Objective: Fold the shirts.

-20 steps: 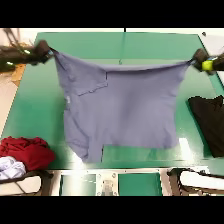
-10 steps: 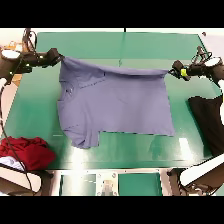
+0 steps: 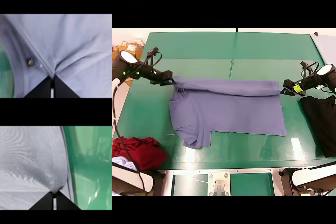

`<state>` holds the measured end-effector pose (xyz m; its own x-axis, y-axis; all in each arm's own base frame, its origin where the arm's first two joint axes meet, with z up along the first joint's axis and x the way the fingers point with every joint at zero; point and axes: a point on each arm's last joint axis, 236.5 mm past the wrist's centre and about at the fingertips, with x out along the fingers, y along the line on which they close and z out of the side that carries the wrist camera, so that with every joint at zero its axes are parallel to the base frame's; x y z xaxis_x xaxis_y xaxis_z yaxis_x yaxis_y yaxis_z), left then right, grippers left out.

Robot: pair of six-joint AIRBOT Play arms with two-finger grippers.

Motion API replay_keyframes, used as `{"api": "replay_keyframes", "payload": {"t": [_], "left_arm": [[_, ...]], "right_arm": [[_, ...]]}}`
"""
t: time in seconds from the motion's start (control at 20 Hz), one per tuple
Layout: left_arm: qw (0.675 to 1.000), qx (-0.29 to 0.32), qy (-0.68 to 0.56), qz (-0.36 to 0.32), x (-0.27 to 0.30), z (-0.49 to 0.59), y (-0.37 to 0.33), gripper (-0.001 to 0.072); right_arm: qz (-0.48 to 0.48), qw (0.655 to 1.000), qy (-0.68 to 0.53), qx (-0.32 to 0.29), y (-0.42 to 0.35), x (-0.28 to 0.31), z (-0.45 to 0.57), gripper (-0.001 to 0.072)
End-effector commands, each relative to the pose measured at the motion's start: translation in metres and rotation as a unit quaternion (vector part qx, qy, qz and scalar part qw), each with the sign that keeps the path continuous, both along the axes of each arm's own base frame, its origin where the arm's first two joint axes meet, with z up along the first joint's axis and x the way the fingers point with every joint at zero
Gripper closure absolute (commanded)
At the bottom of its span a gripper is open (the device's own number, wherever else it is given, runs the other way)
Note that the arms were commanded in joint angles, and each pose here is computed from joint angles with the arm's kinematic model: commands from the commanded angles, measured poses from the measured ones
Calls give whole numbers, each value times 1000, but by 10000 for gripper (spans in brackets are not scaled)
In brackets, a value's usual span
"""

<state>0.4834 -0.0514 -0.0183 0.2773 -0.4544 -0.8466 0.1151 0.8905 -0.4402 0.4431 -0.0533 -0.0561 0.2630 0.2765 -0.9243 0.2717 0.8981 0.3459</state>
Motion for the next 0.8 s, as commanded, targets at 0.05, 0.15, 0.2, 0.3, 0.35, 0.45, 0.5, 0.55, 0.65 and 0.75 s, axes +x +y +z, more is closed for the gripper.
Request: {"api": "replay_keyframes", "payload": {"t": [0.05, 0.15, 0.2, 0.3, 0.35, 0.45, 0.5, 0.55, 0.65, 0.75], "left_arm": [[999, 15, 44, 1, -22, -31, 5, 685], [999, 19, 33, 15, -16, -39, 8, 685], [999, 20, 27, 19, -13, -39, 9, 684], [999, 7, 25, 21, -12, -35, 4, 527], [999, -1, 40, 23, -17, -31, 1, 97], [996, 3, 85, 10, -35, -21, 5, 56], [993, 9, 116, 14, -46, -14, 14, 68], [990, 9, 138, 19, -55, -8, 20, 365], [986, 3, 168, 17, -73, 1, 26, 686], [983, 10, 183, 20, -96, 4, 24, 686]], "right_arm": [[10, 1000, 19, -4, 8, -20, -7, 695], [15, 1000, 17, -7, 16, -19, -14, 694], [18, 1000, 15, -8, 19, -18, -15, 693], [22, 1000, 17, -9, 19, -19, -13, 506], [22, 999, 33, -14, 12, -25, -10, 295], [-5, 997, 77, -20, -9, -44, 2, 309], [-21, 995, 92, -14, -17, -54, 8, 480], [-30, 994, 101, -9, -22, -64, 13, 694], [-50, 992, 114, -2, -25, -86, 17, 695], [-68, 989, 131, 6, -17, -119, 14, 695]]}}
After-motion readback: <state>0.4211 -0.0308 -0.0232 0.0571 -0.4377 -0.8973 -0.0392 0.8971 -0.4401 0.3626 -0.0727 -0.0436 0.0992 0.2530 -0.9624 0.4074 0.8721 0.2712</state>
